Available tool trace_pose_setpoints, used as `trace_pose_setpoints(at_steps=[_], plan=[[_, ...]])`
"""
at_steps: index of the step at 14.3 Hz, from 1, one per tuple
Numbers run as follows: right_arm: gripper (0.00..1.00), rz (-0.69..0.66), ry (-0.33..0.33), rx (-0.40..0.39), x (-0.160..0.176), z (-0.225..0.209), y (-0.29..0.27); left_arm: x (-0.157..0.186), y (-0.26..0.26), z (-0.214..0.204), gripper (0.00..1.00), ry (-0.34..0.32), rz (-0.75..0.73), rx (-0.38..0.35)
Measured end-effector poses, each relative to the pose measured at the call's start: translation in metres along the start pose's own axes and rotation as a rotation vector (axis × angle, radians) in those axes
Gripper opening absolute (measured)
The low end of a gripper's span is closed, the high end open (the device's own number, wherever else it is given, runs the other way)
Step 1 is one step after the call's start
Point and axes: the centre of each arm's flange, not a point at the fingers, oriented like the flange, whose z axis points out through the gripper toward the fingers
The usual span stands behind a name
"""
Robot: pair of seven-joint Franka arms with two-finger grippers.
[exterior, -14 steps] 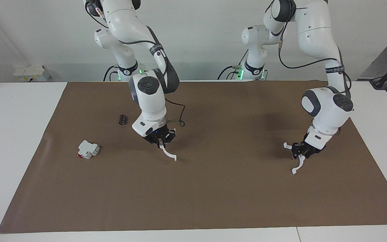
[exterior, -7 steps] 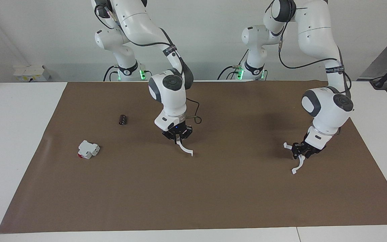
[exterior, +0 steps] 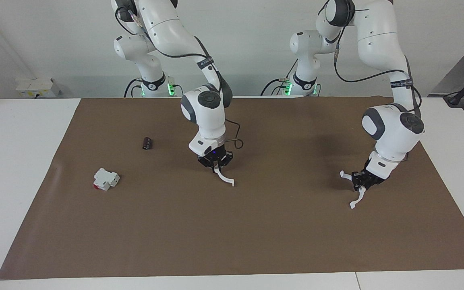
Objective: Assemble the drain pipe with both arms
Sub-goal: 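Lift the clamp halves with both grippers and carry them toward the center, then bring the two clamp halves together between both grippers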
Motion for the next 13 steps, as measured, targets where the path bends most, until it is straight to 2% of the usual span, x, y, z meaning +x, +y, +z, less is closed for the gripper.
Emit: trace_pose_setpoints(at_steps=[4, 5, 6, 10, 13], plan=[[0.20, -0.007, -0.005, -0.001, -0.006, 0.003, -0.009, 0.000, 0.000, 0.000, 0.35, 0.000, -0.001, 0.000], [0.20, -0.008, -0.006, -0.001, -0.007, 0.004, -0.011, 0.000, 0.000, 0.000, 0.24, 0.000, 0.000, -0.001], [0.20, -0.010, -0.006, -0.001, -0.008, 0.004, -0.013, 0.000, 0.002, 0.000, 0.20, 0.000, 0.002, -0.002], [0.20, -0.034, 0.013, -0.011, -0.010, 0.006, -0.018, 0.001, 0.006, -0.011, 0.20, 0.002, 0.008, -0.006], [0.20, -0.025, 0.012, -0.013, -0.010, 0.008, -0.018, -0.002, 0.024, -0.050, 0.20, -0.016, 0.025, -0.018]])
